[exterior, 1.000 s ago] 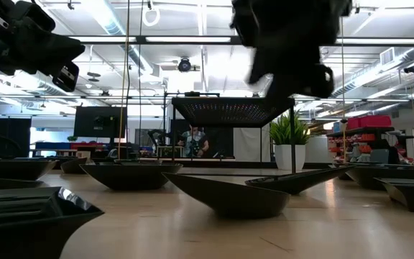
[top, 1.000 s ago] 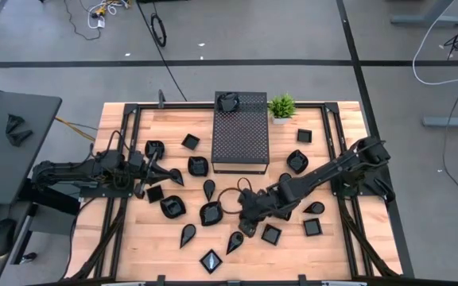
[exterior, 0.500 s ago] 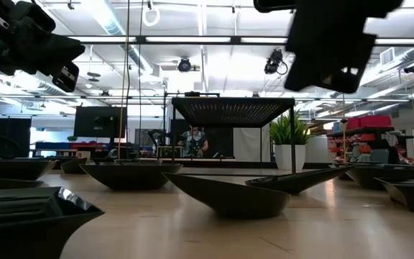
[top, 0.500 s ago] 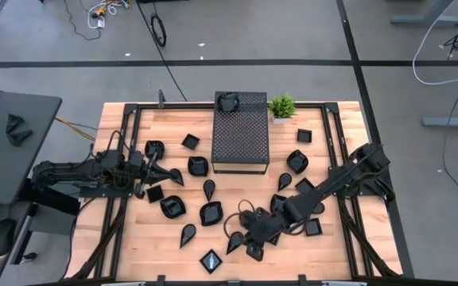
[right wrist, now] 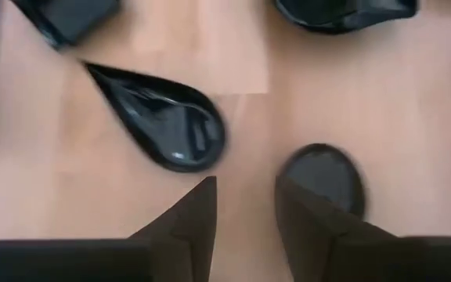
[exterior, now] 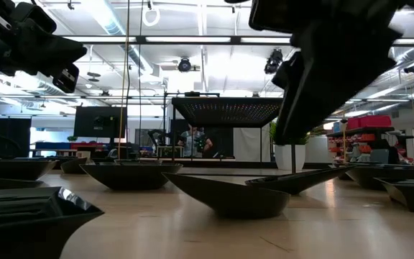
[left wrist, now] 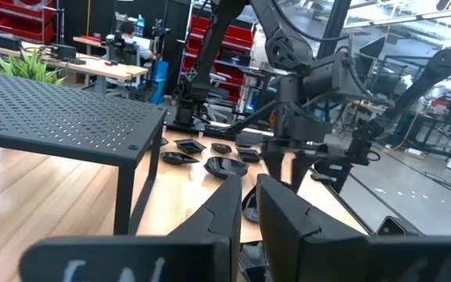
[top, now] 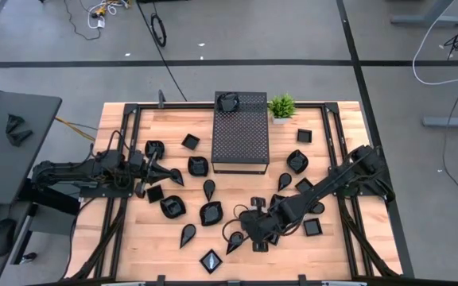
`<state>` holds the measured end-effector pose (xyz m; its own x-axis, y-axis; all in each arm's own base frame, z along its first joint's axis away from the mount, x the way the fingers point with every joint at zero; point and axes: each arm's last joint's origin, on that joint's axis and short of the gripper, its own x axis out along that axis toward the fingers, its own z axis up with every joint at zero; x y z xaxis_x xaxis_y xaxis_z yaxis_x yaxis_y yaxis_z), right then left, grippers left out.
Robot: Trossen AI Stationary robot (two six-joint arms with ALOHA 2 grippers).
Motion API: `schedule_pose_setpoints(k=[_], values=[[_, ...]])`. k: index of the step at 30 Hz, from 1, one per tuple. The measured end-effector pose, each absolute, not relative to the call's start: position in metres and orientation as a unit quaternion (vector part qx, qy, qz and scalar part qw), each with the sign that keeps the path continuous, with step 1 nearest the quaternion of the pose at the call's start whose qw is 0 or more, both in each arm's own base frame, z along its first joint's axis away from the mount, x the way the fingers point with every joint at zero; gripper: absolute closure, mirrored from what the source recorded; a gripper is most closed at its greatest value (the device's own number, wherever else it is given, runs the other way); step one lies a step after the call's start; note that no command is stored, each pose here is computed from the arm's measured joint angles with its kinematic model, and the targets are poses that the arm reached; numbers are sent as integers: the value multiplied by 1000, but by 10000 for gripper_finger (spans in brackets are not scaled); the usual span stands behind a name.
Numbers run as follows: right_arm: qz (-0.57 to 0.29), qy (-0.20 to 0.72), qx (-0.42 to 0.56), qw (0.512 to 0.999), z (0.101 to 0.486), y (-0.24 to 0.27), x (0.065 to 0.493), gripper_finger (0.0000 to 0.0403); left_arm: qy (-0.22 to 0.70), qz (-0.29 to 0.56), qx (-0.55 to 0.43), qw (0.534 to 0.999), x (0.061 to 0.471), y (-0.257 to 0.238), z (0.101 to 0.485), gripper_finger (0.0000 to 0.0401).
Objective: Pick & Place Mini shaped plates
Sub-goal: Put the black drop-shaped plate on the shelf
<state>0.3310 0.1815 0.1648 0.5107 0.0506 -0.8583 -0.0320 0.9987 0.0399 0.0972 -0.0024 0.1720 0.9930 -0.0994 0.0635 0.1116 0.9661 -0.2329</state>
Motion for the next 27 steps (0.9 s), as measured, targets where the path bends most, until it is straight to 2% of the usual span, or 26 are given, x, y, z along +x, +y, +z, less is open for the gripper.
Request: schedule_pose_setpoints(k=[7, 13, 17, 24, 27], values=[[50, 516, -63, 853, 141, 182, 334, 270, -24, -53, -123, 991, 97, -2, 172, 353], [25, 519, -83, 850, 130, 182, 336, 278, -23, -53, -123, 991, 97, -2, 172, 353], [11, 516, -92, 852, 129, 181, 336, 308, -23, -52, -123, 991, 97, -2, 171, 353], [9, 516, -94, 851, 129, 181, 336, 391, -22, -53, -123, 991, 97, -2, 171, 353], [11, 515, -92, 852, 130, 181, 336, 394, -22, -52, -123, 991, 97, -2, 171, 353]])
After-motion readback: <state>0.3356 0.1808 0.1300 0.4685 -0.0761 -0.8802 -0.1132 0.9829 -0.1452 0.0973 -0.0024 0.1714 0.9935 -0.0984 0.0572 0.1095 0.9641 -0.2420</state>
